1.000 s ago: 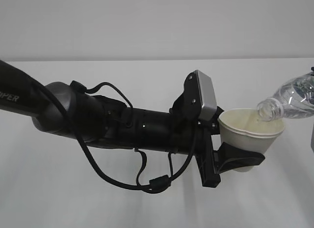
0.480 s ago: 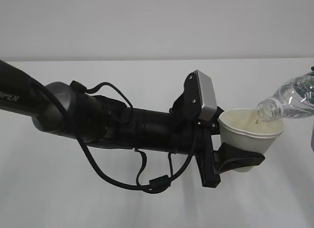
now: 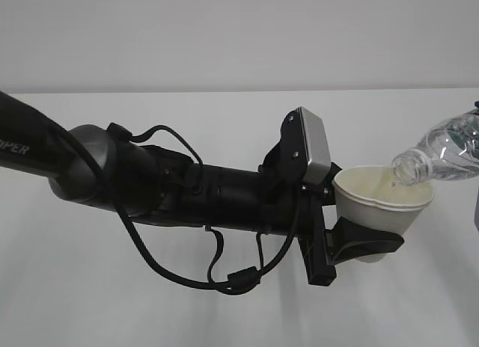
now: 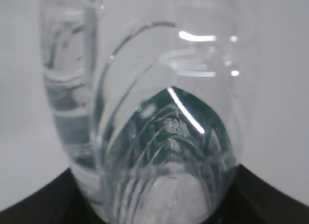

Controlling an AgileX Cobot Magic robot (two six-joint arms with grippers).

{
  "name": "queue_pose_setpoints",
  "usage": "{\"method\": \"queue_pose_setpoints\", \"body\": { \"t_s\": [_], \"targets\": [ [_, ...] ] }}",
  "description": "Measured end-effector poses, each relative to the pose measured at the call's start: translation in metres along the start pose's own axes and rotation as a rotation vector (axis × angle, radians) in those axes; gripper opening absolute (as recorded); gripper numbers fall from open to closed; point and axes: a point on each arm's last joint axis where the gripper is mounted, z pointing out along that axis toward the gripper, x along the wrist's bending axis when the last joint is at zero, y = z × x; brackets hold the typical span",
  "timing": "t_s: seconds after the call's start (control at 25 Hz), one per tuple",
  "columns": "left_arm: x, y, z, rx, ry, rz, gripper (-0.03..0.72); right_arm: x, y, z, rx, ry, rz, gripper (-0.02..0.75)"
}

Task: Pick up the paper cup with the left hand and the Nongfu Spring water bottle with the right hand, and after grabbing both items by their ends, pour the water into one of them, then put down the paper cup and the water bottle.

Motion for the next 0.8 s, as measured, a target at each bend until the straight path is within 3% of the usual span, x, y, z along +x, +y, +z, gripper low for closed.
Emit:
{"method": "queue_pose_setpoints", "body": {
  "t_s": [0.8],
  "targets": [
    [-0.0003,-0.0002,0.0,0.002,-0.003,-0.005,0.43,0.0,0.0,0.0,0.0,0.0,-0.006,0.447]
  ]
}}
